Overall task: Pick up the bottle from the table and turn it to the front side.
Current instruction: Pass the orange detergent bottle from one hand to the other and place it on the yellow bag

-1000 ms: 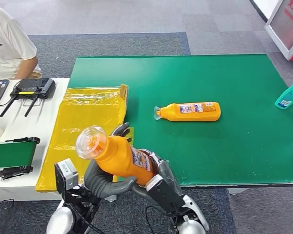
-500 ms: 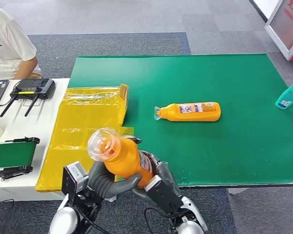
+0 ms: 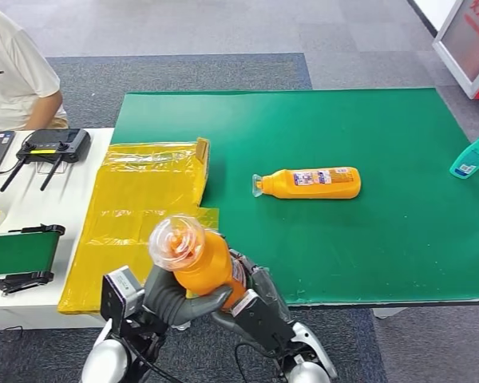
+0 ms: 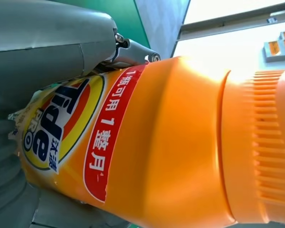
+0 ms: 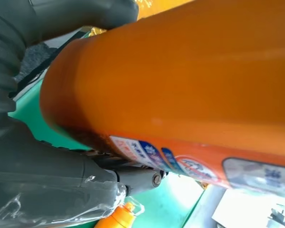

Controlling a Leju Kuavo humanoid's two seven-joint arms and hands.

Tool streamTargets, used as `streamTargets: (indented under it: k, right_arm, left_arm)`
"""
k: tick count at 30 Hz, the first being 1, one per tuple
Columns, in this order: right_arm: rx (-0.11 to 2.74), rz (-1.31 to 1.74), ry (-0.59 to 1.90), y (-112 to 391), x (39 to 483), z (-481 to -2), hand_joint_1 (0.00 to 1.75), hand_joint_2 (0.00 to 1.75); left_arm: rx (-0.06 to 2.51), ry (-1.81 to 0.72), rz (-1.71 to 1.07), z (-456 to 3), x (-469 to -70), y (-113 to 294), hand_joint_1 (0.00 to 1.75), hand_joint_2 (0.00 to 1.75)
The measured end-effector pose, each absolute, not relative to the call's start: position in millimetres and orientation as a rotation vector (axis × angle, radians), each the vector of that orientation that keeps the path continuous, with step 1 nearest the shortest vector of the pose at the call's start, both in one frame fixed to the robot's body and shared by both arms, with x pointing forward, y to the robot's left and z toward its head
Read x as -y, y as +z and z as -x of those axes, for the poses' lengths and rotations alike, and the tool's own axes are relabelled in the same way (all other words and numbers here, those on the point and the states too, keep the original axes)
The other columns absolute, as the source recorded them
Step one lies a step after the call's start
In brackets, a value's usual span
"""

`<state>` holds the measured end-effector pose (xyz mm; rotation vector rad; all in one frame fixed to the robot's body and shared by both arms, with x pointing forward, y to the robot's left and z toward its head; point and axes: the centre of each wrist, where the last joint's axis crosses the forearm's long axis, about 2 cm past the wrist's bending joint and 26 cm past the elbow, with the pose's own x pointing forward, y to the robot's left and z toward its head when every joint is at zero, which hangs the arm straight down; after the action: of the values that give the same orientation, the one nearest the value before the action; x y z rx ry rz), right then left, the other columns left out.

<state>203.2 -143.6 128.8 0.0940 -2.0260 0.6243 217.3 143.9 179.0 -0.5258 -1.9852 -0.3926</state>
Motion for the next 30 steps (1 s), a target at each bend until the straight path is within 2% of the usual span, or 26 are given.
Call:
streamTargets:
  k: [13, 22, 30]
  right_arm:
    - [1.94, -0.06, 0.487, 127.4, 165.7, -195.9, 0.0, 1.75]
    - [1.967, 0.049, 0.394, 138.5, 197.3, -192.5, 0.0, 1.75]
    - [1.981, 0.109, 0.352, 143.8, 210.8, -191.6, 0.0, 1.75]
  left_arm:
    - [2.126, -0.457, 0.091, -205.6, -163.7, 200.9, 1.75, 1.75]
    - [2.084, -0.627, -0.385, -197.8, -180.2, 208.4, 1.75, 1.75]
    - [2.059, -0.656, -0.459, -198.1, -184.8, 208.0, 1.75, 1.75]
